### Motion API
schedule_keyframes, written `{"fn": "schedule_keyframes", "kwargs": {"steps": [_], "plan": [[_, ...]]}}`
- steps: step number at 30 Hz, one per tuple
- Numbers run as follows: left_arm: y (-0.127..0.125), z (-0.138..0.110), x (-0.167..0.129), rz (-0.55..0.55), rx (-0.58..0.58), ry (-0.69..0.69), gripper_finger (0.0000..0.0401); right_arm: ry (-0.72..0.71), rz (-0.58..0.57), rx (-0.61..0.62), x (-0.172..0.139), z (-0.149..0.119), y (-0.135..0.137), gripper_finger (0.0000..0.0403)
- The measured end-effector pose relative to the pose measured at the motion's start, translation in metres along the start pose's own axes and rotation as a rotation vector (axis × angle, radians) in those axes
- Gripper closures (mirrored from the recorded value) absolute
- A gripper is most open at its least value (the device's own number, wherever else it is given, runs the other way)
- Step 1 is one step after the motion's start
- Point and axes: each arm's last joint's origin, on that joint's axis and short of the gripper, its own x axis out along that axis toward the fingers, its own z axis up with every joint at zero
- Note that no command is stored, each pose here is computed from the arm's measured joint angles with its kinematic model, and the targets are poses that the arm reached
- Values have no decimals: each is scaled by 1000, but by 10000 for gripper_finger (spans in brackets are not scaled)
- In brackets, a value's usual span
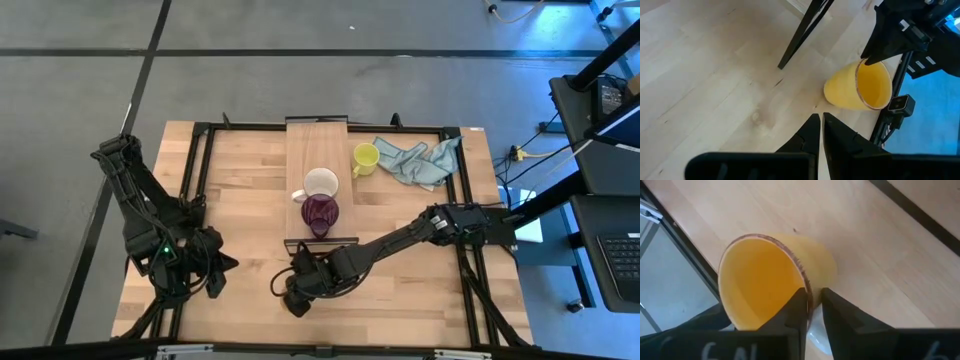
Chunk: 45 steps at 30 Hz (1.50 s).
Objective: Stack small to large cups/mugs on shelf
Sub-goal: Put the yellow mug on the shelf
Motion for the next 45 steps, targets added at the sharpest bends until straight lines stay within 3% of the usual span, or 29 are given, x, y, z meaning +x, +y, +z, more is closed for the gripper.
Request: {"fn": "schedule_keyframes", "kwargs": {"steps": [30,35,45], "plan": [[-4,-1,0,-30,-23,27,387,-67,-80,-34,-1,1,-5,343],[-6,-3,2,-36,-25,13,387,-126,-153,-53,-2,-5,-8,343],[-17,-14,16,-31,-24,6,387,-230,-166,-78,-13,-12,-1,343]]}}
